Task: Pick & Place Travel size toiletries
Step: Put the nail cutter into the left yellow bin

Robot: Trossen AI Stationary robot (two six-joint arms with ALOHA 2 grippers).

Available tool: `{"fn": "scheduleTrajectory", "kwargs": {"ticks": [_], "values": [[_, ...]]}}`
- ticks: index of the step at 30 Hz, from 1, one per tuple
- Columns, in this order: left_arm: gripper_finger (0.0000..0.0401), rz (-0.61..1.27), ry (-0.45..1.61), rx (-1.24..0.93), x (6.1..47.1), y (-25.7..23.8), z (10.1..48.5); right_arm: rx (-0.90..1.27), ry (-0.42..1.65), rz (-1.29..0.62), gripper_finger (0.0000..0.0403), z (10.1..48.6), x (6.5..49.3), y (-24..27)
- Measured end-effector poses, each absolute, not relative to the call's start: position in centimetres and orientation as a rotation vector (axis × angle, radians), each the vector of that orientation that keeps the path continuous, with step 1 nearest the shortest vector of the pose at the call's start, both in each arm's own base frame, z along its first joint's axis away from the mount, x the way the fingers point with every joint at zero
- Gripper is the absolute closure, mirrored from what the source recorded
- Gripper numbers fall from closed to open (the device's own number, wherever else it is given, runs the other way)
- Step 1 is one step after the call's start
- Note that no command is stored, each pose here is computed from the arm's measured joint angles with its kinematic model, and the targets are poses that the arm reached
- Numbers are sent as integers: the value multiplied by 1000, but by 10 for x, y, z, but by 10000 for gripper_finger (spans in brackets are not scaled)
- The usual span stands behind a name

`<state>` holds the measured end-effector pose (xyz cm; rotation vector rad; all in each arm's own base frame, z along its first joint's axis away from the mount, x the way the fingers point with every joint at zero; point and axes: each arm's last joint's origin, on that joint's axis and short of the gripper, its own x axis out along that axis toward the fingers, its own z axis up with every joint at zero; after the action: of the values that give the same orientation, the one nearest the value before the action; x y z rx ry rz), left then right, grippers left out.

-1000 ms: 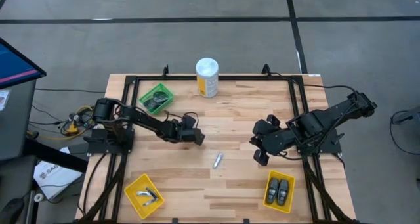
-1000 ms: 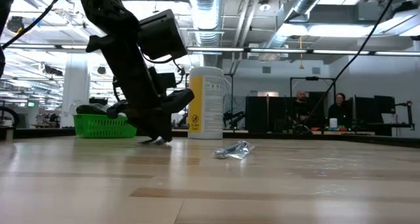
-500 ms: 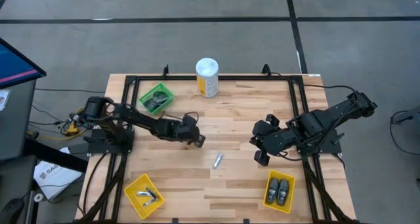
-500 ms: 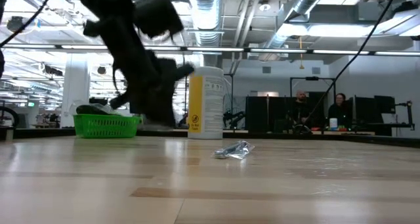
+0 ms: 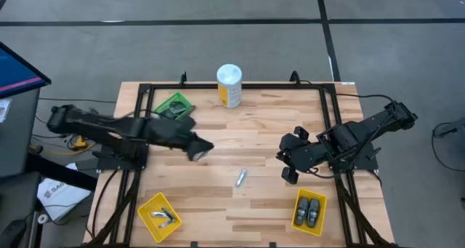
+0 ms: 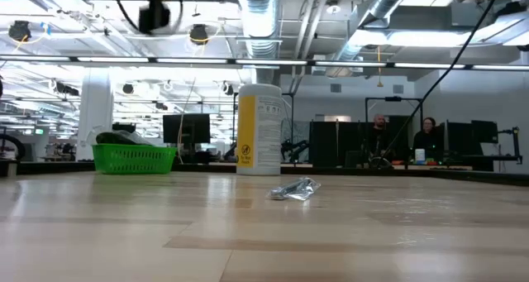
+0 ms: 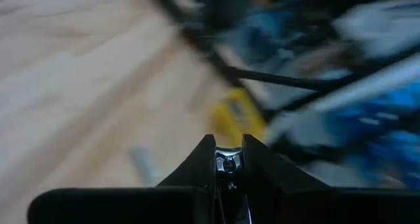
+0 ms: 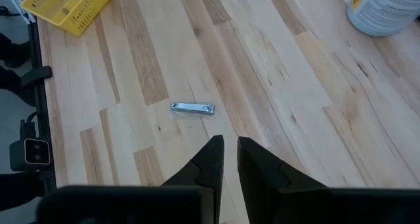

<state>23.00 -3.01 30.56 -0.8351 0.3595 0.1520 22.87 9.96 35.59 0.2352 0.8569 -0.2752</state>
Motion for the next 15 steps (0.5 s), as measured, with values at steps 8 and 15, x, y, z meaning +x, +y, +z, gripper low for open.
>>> {"fn": "scheduleTrajectory", "kwargs": {"ticks": [8, 15], "values": [[362, -182, 141, -945, 157, -43, 364, 228, 856, -270, 365, 356, 229, 100], [359, -453, 135, -873, 122, -61, 377, 231, 853, -270, 365, 356, 229, 100]]}}
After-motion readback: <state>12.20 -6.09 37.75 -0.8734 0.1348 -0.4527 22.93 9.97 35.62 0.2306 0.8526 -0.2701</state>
